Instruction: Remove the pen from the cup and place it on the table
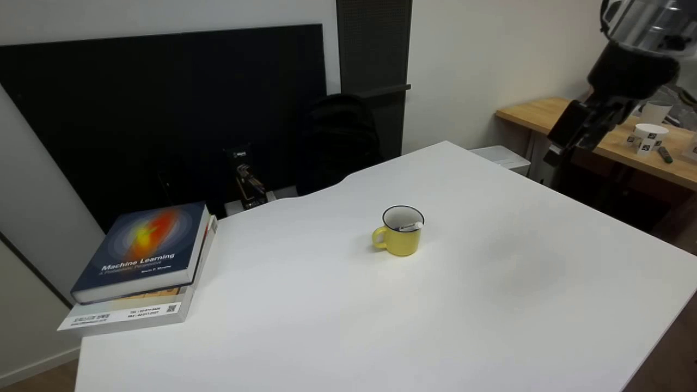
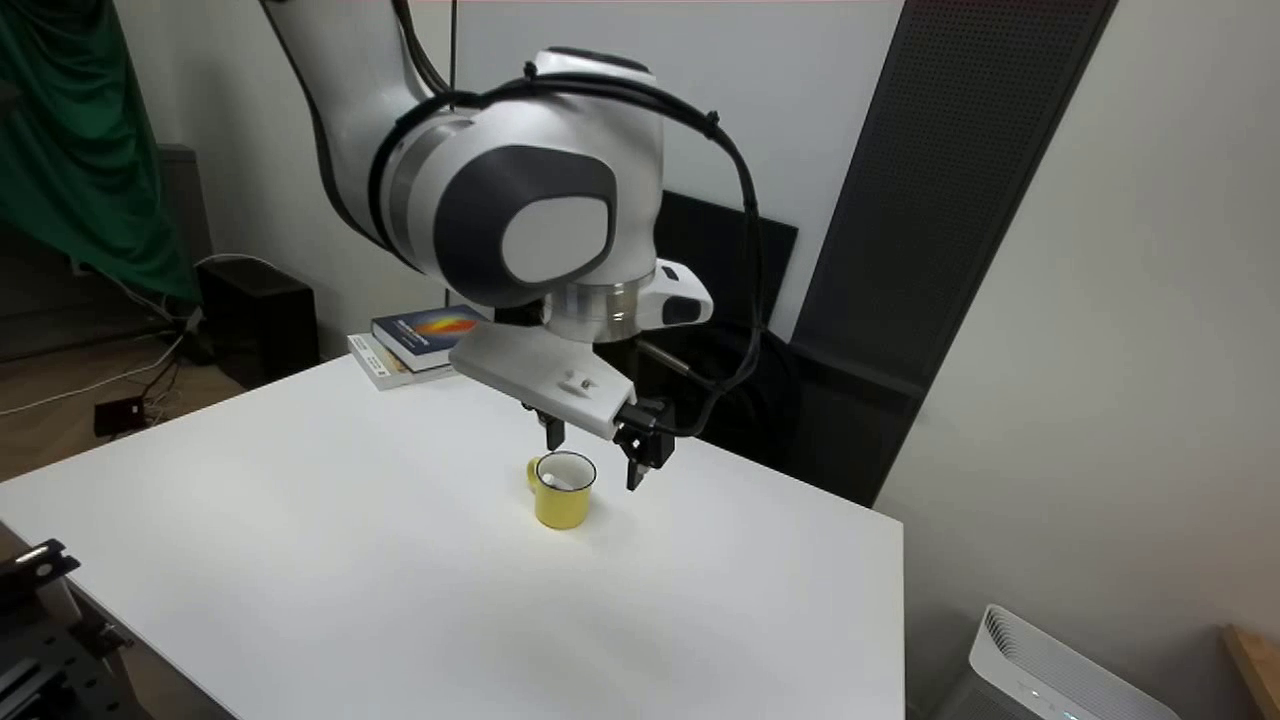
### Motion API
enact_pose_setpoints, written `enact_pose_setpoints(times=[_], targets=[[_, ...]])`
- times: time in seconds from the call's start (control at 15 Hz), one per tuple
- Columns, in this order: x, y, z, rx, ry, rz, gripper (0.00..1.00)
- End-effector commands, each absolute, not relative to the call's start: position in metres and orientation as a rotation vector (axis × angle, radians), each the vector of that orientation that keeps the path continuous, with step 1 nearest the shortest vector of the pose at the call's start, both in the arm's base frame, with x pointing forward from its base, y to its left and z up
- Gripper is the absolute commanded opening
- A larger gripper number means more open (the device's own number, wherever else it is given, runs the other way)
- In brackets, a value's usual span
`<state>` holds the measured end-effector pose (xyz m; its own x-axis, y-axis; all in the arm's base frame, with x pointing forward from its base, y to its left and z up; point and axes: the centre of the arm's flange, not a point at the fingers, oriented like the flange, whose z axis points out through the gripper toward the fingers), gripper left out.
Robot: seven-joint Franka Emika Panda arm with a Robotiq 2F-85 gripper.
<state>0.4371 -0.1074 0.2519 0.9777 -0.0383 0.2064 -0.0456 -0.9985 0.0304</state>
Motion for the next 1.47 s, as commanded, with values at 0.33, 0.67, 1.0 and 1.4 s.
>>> enact_pose_setpoints(times=[0.33, 0.67, 1.0, 1.4], targets=[[0.51, -0.092, 0.217, 3.102, 0.01, 0.328, 1.0], [0.528, -0.076, 0.208, 3.108, 0.056, 0.331, 1.0], [0.534, -0.058, 0.207, 3.117, 0.106, 0.346, 1.0], [0.528, -0.047, 0.207, 3.128, 0.133, 0.318, 1.0]])
